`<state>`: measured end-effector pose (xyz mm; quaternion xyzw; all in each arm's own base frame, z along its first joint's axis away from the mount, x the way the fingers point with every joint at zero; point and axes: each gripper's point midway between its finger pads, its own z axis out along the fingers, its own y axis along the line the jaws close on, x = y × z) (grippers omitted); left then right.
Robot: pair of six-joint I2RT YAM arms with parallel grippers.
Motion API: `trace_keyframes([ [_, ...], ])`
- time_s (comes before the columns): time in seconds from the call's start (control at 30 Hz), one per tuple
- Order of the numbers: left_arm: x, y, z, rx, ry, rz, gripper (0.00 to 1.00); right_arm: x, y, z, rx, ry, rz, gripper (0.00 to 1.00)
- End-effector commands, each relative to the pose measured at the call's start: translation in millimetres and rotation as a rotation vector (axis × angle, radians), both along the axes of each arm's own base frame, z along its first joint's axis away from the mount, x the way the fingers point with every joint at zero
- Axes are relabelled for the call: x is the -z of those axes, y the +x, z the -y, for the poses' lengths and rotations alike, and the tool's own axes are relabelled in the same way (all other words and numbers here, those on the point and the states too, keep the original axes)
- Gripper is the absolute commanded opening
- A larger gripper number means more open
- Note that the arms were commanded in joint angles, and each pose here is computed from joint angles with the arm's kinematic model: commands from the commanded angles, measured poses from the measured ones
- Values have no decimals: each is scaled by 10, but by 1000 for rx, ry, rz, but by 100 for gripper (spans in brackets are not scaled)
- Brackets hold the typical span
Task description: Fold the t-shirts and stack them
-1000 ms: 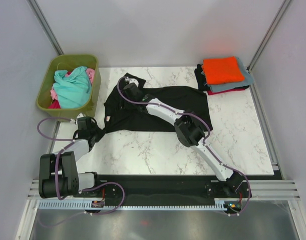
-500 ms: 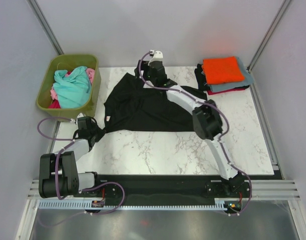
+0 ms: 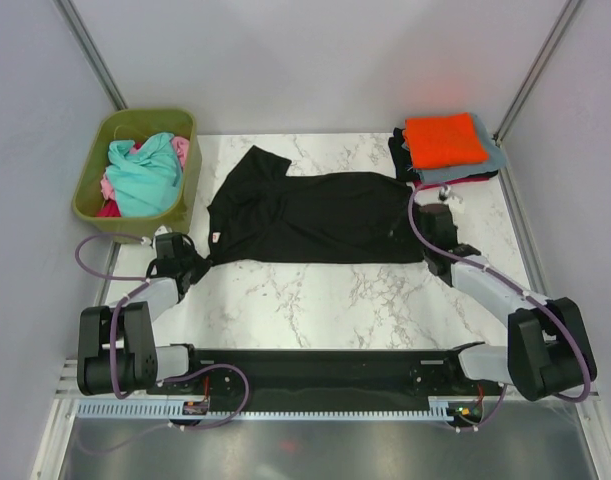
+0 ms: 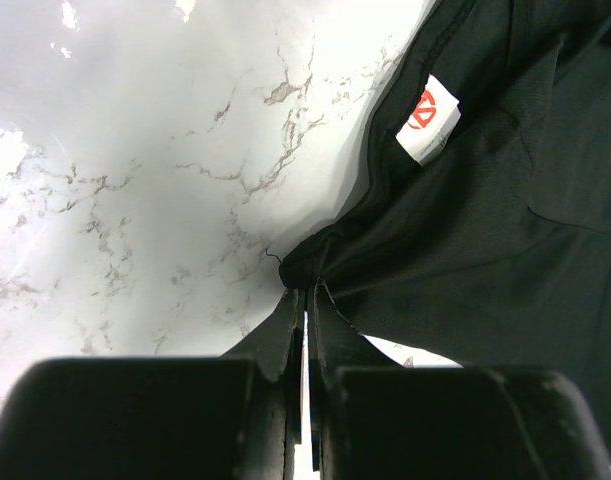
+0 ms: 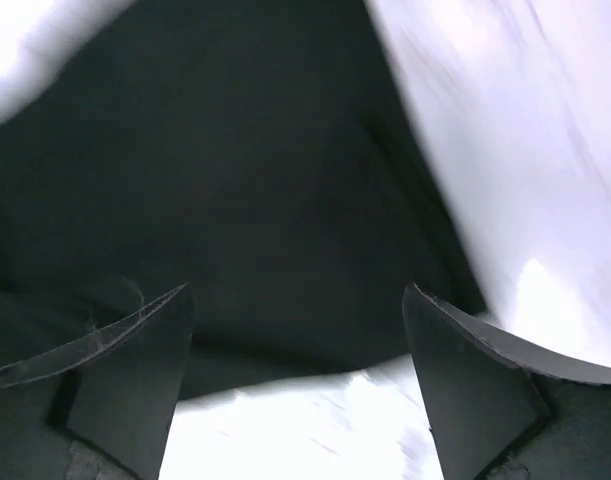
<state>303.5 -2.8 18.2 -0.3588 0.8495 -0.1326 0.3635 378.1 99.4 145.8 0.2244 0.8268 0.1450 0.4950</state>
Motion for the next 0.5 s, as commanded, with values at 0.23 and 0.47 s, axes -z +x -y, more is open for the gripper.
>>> trace_keyframes([
  [0.23, 55, -38, 16, 28, 15, -31, 2, 1132, -629, 475, 112, 67, -318, 86],
  [0.47, 62, -43, 17, 27, 14, -34, 2, 1264, -523, 469, 111, 94, -333, 70],
])
